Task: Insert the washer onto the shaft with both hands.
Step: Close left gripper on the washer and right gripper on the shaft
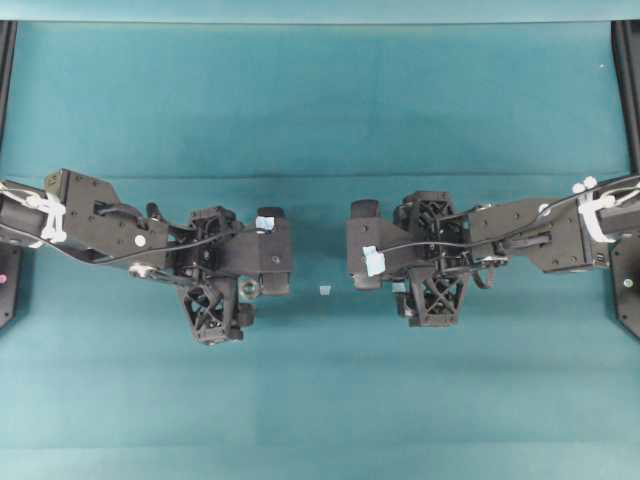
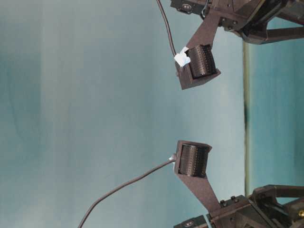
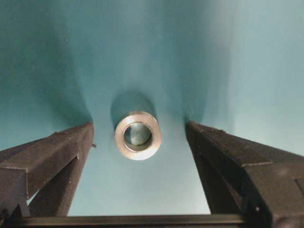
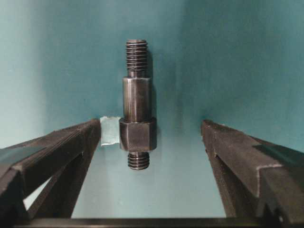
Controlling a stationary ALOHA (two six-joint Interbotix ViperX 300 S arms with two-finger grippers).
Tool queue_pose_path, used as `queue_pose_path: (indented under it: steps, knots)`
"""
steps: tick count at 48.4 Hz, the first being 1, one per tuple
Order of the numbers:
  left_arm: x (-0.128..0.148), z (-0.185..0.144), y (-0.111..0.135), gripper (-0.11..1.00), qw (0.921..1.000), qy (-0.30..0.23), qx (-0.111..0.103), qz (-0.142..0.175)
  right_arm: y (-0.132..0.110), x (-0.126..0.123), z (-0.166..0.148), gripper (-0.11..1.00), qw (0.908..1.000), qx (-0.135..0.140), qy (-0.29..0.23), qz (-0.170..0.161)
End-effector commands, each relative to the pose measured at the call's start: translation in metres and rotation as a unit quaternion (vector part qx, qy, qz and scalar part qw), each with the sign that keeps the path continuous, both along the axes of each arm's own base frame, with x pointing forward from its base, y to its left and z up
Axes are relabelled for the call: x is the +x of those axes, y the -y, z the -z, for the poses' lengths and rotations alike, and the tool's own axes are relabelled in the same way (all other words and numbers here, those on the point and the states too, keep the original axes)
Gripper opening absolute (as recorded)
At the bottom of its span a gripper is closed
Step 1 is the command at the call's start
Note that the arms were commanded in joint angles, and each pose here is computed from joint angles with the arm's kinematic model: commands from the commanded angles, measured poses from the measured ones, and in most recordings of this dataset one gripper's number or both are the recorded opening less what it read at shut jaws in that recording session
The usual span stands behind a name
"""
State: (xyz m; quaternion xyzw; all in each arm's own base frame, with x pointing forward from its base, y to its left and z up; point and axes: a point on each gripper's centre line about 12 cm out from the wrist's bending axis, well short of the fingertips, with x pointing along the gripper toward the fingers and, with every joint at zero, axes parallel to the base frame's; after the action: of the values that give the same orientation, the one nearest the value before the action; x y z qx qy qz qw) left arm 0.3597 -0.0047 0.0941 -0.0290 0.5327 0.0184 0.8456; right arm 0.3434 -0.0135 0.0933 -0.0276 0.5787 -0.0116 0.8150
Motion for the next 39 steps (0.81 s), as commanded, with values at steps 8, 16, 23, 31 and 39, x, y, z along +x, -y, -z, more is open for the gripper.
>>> queue_pose_path:
  steps: [8, 16, 23, 31, 39]
  knots:
    - [0.0010, -0.0006, 0.0006, 0.88, 1.0000, 0.003, 0.000, 0.000, 0.0007, 0.0002, -0.0006, 0.83, 1.0000, -0.002, 0.001, -0.004]
    - [0.0008, -0.0006, 0.0006, 0.67, 1.0000, 0.002, 0.000, 0.000, 0.0006, -0.0003, -0.0004, 0.63, 1.0000, -0.002, -0.001, -0.003]
    - [-0.0002, -0.0001, 0.0005, 0.47, 1.0000, -0.002, 0.000, 0.001, 0.0007, -0.0003, -0.0004, 0.28, 1.0000, -0.002, -0.001, -0.004]
    - [-0.0005, 0.0001, 0.0011, 0.36, 1.0000, -0.004, 0.000, 0.002, 0.0032, -0.0017, 0.0015, 0.05, 1.0000, -0.002, -0.005, 0.000]
    - [-0.0005, 0.0001, 0.0010, 0.36, 1.0000, -0.004, 0.001, 0.003, 0.0033, -0.0017, 0.0035, -0.01, 1.0000, -0.002, -0.007, -0.001]
